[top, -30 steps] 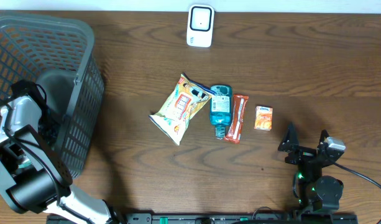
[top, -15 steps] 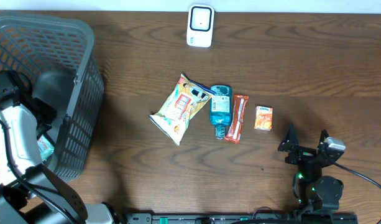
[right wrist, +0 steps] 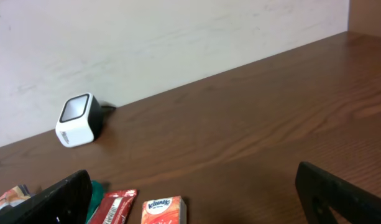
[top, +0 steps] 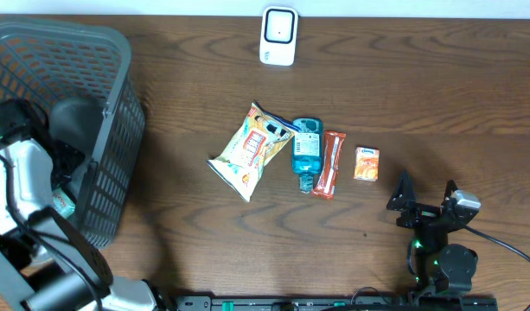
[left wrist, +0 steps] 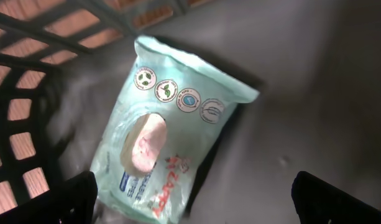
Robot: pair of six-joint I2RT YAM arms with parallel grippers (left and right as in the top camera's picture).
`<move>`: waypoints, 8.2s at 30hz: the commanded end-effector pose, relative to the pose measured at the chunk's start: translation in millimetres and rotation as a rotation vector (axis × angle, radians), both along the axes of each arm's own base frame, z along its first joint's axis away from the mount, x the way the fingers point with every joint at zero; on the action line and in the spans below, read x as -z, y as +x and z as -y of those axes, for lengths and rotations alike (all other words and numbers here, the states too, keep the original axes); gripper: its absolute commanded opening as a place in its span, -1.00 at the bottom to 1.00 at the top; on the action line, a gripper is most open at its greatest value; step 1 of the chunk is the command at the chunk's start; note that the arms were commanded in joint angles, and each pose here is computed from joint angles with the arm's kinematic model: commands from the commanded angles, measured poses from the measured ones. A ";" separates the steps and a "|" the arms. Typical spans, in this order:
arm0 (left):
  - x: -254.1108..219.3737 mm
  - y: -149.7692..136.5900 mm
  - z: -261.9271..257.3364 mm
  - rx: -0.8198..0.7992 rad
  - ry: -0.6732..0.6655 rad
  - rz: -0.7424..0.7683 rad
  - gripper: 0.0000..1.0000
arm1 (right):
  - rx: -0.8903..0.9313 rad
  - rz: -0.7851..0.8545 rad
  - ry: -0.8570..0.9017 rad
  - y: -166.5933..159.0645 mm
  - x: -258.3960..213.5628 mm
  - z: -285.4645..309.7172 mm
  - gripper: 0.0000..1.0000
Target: Scan the item barcode
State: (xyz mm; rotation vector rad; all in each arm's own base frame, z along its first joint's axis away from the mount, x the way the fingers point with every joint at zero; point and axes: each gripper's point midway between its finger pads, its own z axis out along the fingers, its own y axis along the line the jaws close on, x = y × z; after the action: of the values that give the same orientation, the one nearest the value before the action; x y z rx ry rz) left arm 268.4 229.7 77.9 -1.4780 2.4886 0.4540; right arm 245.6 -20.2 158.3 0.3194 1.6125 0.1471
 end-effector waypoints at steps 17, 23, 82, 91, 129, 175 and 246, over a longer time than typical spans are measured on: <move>83.6 -39.0 7.8 -0.020 -0.106 -0.270 0.16 | -0.002 0.001 0.003 -0.1 0.7 -0.7 0.98; 92.6 -46.7 15.1 -0.017 -0.135 -0.295 -0.85 | -0.003 0.000 0.003 -0.1 0.8 -0.8 0.98; -47.9 90.5 487.0 1.112 -0.668 0.389 -0.85 | -0.002 0.000 0.003 -0.1 0.8 -0.7 0.98; 26.0 61.1 472.5 1.069 -0.547 0.107 -0.85 | -0.002 0.000 0.003 -0.1 0.8 -0.7 0.99; -220.3 101.3 425.6 1.299 0.020 0.854 0.96 | -0.002 0.000 0.003 -0.1 0.8 -0.7 0.98; -352.9 48.1 332.6 1.545 0.741 0.963 0.96 | -0.002 0.000 0.003 -0.1 0.8 -0.7 0.99; -437.8 -243.3 203.8 0.792 1.436 1.428 0.96 | -0.306 -0.001 0.358 -3.6 -4.8 -56.7 0.99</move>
State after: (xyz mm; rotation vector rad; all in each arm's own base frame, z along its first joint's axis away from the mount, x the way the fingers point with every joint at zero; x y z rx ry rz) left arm 34.5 24.4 514.1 0.0363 0.8733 0.4781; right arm 242.7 33.7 163.2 0.3456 1.6250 0.6530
